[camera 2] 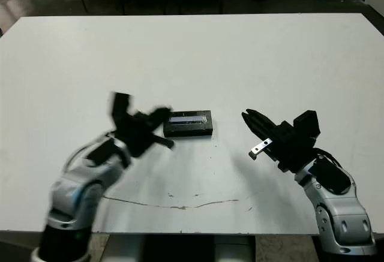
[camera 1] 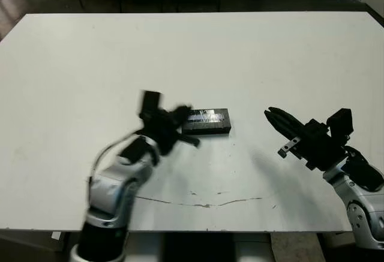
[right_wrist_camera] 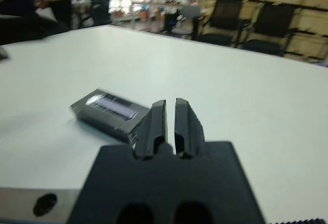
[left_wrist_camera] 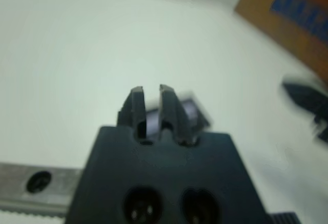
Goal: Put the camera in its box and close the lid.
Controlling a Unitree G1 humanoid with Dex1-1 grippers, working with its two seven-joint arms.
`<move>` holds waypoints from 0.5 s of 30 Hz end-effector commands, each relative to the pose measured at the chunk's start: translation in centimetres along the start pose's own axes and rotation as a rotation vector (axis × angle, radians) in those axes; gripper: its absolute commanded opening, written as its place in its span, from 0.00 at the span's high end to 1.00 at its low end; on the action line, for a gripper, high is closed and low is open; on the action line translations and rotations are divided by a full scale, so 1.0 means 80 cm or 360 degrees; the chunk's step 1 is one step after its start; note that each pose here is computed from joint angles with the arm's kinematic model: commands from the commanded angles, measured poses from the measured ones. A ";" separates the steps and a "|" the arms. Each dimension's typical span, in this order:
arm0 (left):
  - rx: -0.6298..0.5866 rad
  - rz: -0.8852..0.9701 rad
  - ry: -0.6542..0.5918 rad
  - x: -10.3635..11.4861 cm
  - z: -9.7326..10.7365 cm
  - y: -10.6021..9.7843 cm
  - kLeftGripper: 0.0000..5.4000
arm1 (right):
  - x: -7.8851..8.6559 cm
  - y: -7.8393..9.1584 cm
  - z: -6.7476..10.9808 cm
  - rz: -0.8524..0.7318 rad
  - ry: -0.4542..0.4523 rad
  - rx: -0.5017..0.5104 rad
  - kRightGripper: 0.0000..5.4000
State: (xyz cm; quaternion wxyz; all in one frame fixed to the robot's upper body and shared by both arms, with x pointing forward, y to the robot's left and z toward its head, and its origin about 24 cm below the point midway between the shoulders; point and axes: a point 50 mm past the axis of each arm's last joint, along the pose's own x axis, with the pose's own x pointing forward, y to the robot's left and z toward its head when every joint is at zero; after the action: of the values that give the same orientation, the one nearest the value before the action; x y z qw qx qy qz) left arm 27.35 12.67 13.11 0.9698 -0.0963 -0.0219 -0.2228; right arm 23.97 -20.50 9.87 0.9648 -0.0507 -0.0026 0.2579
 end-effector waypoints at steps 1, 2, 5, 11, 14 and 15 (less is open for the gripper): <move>0.0134 0.0189 -0.0015 0.003 -0.026 0.091 1.00 | 0.005 0.002 0.005 -0.0165 -0.0064 0.0007 1.00; 0.0231 0.0217 -0.0062 -0.004 -0.021 0.100 1.00 | 0.006 0.003 0.006 -0.0204 -0.0086 0.0031 1.00; 0.0528 0.0316 -0.0190 -0.030 -0.002 0.116 1.00 | 0.013 0.007 0.011 -0.0335 -0.0138 0.0048 1.00; 0.0693 0.0531 -0.0243 -0.069 -0.027 0.126 1.00 | 0.026 0.012 0.016 -0.0460 -0.0180 -0.0043 1.00; 0.0691 0.0624 -0.0232 -0.075 -0.049 0.120 1.00 | 0.034 0.014 0.009 -0.0564 -0.0166 -0.0099 1.00; 0.0663 0.0661 -0.0226 -0.075 -0.058 0.117 1.00 | 0.037 0.014 0.005 -0.0609 -0.0158 -0.0119 1.00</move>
State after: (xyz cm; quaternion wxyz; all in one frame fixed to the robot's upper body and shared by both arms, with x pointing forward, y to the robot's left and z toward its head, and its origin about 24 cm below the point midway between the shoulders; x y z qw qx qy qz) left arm 26.33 22.84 7.80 0.9864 0.0901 -0.1367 -0.0139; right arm 25.76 -18.10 10.91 0.9905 -0.0681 -0.0805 0.0881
